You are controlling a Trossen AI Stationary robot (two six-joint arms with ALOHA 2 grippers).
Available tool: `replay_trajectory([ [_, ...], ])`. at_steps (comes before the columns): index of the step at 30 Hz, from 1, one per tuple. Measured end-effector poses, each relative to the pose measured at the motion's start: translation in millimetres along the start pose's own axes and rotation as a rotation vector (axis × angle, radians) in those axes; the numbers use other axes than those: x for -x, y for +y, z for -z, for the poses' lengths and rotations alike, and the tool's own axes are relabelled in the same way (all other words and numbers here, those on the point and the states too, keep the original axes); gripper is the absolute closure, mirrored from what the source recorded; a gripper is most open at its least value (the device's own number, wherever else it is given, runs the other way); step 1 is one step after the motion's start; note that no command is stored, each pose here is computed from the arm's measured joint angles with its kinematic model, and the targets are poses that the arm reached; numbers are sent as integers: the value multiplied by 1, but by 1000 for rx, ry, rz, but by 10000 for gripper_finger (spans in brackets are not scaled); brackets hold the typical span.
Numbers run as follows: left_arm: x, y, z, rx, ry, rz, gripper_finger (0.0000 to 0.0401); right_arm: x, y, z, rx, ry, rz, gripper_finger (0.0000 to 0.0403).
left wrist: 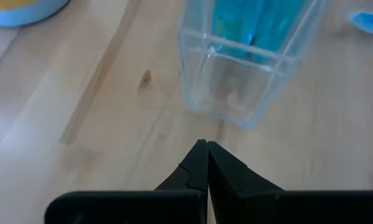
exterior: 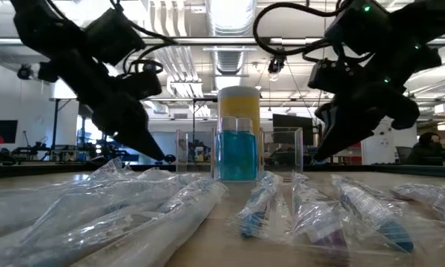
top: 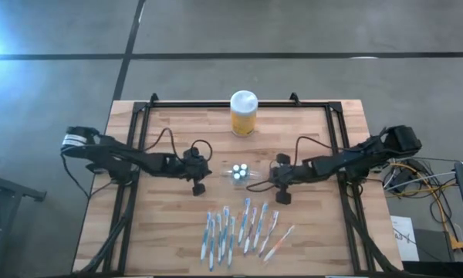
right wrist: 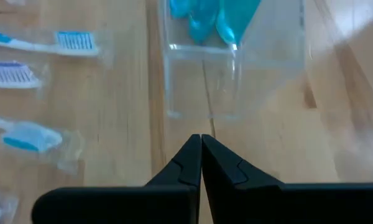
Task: Pick & Place toothbrushing station
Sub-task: Adjust the transparent organizer
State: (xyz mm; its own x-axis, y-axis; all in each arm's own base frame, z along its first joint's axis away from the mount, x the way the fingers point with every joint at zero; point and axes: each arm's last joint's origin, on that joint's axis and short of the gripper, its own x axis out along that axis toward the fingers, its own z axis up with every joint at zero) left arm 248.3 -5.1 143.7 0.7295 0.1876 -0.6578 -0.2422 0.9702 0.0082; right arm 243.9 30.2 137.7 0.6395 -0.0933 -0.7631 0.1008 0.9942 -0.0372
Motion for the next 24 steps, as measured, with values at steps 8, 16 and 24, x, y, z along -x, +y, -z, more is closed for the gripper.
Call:
replay_trajectory([
  [8,-11,-6,-14,-27,10,56,398,-3,-3,-12,43,-31,10,394],
  [16,-18,-9,-19,-36,32,82,398,-8,-11,-14,21,-49,25,394],
  [24,-20,-3,-18,-33,49,71,398,-27,-23,-10,-5,-26,57,394],
])
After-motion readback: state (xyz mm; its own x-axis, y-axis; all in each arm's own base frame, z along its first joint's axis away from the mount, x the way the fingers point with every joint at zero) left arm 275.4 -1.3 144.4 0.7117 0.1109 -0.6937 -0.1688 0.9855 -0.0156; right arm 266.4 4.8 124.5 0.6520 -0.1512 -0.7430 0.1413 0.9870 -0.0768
